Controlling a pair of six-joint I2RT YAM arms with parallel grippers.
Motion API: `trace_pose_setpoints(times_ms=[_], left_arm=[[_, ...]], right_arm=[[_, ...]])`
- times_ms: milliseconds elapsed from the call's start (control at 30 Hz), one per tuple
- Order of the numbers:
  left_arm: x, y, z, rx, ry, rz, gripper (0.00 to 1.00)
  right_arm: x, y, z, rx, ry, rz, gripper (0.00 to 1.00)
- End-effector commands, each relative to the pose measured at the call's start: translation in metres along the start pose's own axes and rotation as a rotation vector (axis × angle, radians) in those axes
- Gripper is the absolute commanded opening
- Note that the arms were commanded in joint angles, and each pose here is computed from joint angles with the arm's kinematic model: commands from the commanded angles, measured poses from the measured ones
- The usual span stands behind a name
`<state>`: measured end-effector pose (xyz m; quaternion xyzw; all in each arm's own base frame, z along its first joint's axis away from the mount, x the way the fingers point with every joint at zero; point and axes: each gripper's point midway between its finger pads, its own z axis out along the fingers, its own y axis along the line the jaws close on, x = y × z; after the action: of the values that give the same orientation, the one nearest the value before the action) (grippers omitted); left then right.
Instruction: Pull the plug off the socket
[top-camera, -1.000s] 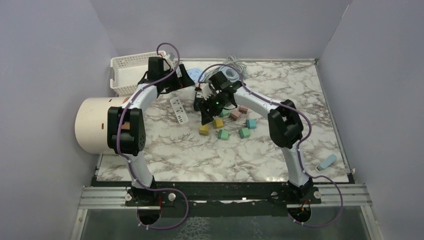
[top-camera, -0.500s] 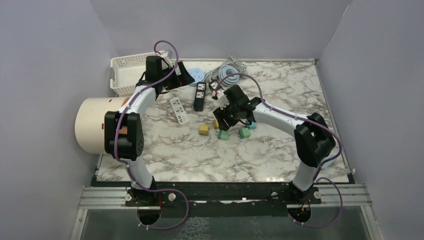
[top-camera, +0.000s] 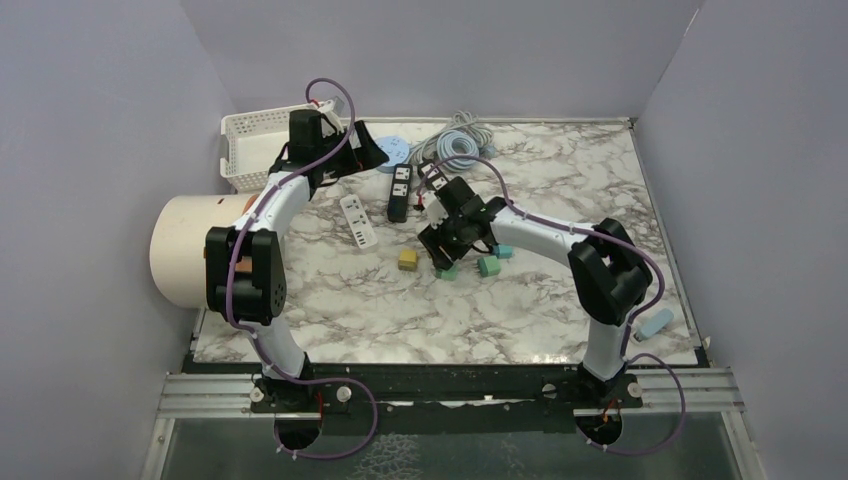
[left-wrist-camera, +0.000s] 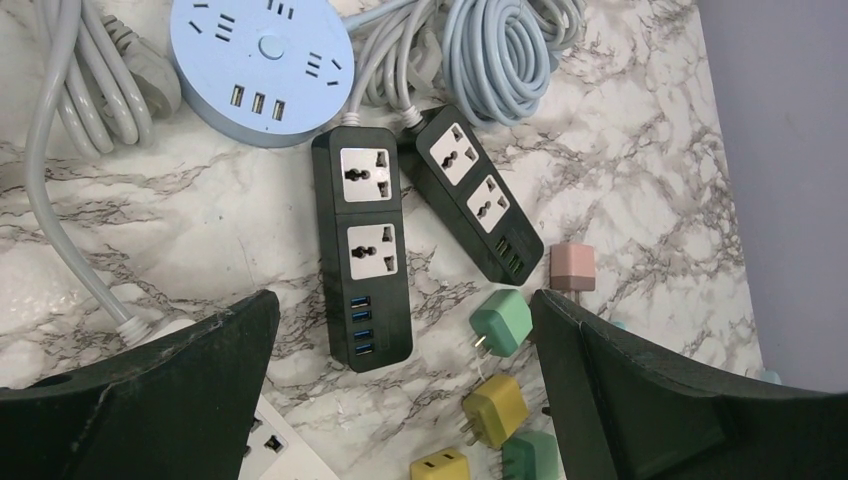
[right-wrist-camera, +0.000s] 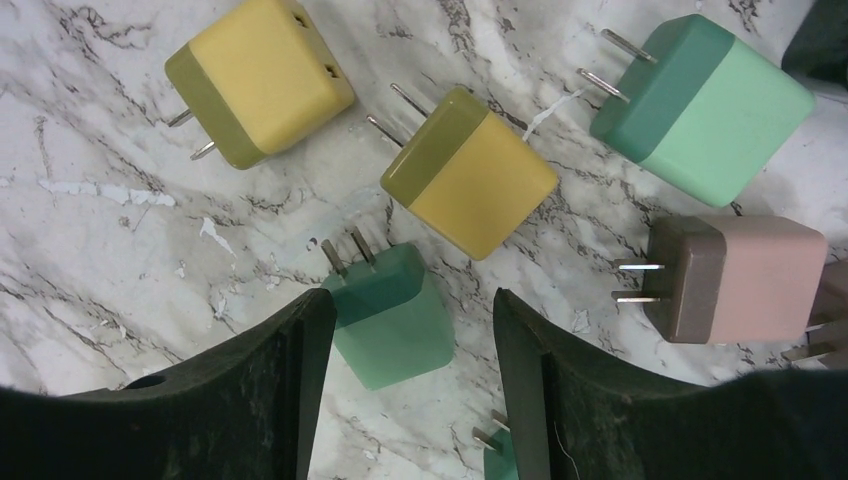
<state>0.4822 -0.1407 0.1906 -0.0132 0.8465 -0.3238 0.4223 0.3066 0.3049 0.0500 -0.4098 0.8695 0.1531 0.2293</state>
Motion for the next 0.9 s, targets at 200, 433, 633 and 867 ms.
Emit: trace_pose_setpoints(times_ms=[200,433,633,867], left_arm=[[-0.007,-0.013,-0.009,0.04,-0.019,0.022,0.99],[-0.006,-0.013,-0.008,0.042,-0.014,0.02,0.99],[-0.006,-0.014,-0.009,0.042,-0.015,0.026,0.99],[-0.007,-0.016,-0.01,0.053,-0.013,0.025,0.99]], right_arm=[[0.041,0.02,0.012,-0.084,0.127,-0.048,0.64],[0.062,0.02,0.013,-0.077,0.183,-0.04,0.55],[0.067,0.013,0.001,-0.009,0.16,-0.005,0.44],[0.022,-0.005,-0.063,0.045,-0.107,0.179,0.4]])
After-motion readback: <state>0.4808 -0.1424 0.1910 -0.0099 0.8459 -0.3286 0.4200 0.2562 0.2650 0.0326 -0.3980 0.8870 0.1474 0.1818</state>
